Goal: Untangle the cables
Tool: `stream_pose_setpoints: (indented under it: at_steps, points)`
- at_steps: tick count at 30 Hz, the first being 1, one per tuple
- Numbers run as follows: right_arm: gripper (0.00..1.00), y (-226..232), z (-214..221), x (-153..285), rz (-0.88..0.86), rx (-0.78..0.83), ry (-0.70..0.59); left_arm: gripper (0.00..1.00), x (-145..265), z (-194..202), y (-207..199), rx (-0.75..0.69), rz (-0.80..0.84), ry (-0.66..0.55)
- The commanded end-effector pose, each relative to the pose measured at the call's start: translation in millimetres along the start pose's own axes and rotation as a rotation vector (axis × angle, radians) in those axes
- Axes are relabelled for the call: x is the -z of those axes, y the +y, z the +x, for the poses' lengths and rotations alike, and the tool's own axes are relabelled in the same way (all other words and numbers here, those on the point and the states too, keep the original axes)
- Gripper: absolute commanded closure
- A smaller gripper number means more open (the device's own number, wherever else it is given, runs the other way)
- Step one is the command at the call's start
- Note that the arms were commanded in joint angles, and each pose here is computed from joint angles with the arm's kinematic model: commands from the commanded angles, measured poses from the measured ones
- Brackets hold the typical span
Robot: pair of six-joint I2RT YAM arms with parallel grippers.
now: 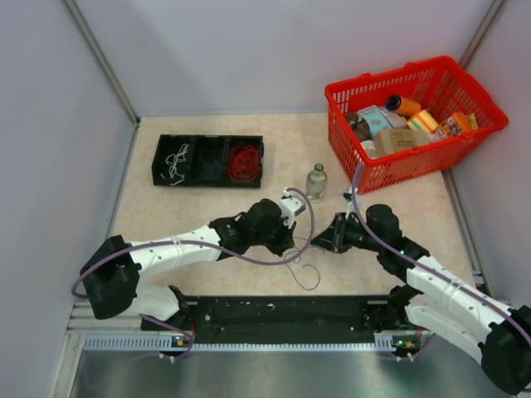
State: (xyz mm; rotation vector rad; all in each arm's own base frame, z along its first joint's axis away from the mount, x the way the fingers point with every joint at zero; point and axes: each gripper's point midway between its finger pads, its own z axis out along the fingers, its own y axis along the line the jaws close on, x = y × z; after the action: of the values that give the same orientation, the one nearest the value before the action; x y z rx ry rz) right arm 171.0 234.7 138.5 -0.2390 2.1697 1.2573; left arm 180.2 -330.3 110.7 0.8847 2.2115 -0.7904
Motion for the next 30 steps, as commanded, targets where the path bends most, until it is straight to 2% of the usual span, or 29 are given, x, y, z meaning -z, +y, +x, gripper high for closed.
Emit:
stream_pose_setpoints:
  at_steps: [1, 4, 6, 8, 15, 21, 22, 24, 25, 26, 30]
  points:
    - [0.95, 0.5, -25.5, 4.0, 0.066, 0.056, -0.088, 1.0, 26.3, -34.4, 28.3, -0.003, -0.207, -0.117]
    - [0.97, -12.6, -28.8, 6.1, 0.13, 0.046, -0.128, 1.0, 41.4, -38.4, 24.9, -0.009, -0.196, -0.148]
    - [0.97, -8.2, -29.9, 4.8, 0.102, 0.052, -0.135, 1.0, 48.0, -38.1, 18.5, -0.011, -0.161, -0.157]
    - [0.91, -2.0, -30.3, 2.6, 0.066, 0.059, -0.128, 1.0, 54.7, -37.8, 17.6, -0.004, -0.161, -0.161]
    - [1.0, -2.9, -28.7, -1.3, 0.051, 0.042, -0.131, 1.0, 75.9, -42.4, 10.4, 0.028, -0.136, -0.204]
    - [1.0, -7.3, -25.2, -5.6, 0.056, 0.018, -0.119, 1.0, 98.0, -56.8, 6.3, 0.048, -0.139, -0.26]
    - [0.96, -7.6, -22.5, -7.5, 0.05, 0.018, -0.103, 1.0, 104.9, -62.7, 2.9, 0.047, -0.125, -0.287]
    - [0.68, -3.8, -16.1, -11.7, 0.011, 0.033, -0.069, 1.0, 119.1, -75.1, -4.3, 0.038, -0.094, -0.349]
    - [0.58, -3.6, -15.8, -14.4, 0.005, 0.041, -0.062, 1.0, 124.4, -79.9, -7.1, 0.031, -0.081, -0.377]
    - [0.52, -6.1, -14.9, -17.8, 0.014, 0.04, -0.054, 1.0, 131.8, -86.1, -10.1, 0.029, -0.07, -0.407]
    - [0.48, -12.5, -6.9, -33.4, 0.031, 0.1, -0.016, 1.0, 151.2, -98.6, -18.2, 0.029, -0.041, -0.463]
